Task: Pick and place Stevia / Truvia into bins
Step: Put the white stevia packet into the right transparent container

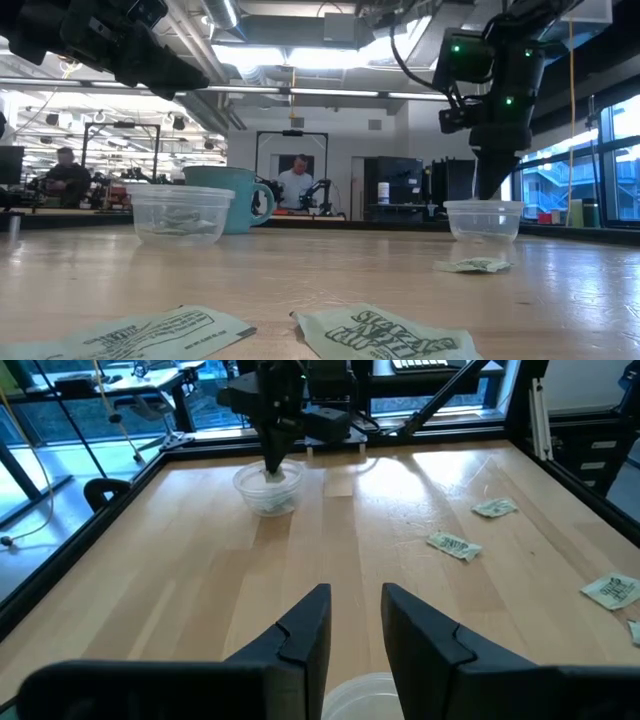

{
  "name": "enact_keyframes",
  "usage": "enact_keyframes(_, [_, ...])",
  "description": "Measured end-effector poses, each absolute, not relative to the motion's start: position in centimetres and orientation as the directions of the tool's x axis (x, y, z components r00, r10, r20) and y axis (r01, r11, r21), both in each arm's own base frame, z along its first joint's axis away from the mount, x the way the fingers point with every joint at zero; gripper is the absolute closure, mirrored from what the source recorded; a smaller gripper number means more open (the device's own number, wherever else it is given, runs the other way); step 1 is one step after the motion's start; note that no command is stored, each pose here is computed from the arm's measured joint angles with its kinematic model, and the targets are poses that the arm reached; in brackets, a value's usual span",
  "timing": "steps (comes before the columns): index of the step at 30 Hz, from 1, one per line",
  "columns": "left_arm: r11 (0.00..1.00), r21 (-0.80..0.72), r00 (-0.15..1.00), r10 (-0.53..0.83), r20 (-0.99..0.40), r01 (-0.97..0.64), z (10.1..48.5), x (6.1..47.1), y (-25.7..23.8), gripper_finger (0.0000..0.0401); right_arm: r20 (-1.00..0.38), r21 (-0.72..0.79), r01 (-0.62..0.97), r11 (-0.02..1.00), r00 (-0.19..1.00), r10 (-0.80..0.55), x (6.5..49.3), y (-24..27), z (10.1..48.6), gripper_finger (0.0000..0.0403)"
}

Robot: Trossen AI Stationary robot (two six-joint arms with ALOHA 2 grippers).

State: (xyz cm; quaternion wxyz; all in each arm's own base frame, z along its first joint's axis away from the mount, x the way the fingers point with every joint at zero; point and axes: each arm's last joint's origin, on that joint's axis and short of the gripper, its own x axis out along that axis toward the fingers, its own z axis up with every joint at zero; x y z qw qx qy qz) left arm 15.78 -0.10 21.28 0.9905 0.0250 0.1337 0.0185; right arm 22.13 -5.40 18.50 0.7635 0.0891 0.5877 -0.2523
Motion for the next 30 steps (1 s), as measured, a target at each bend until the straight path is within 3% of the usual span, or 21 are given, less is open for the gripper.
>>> enact_keyframes(13, [0.998, 0.055, 0.964, 0.043, -0.264, -0.03, 21.3, 15.8, -0.1, 0.0315, -0.936, -0.154, 0.495, 0.855, 0.204, -0.286, 22.3, -5.4, 18.4, 0.0395])
enact_keyframes(25, [0.998, 0.055, 0.963, 0.044, -0.264, -0.03, 21.3, 15.8, -0.1, 0.0315, -0.937, -0.146, 0.509, 0.848, 0.204, -0.284, 22.3, -5.3, 18.4, 0.0302])
enact_keyframes(30, [0.998, 0.055, 0.963, 0.043, -0.264, -0.03, 21.3, 15.8, -0.1, 0.0315, -0.943, -0.019, 0.312, 0.95, 0.309, -0.12, 23.4, -3.6, 19.1, 0.0295])
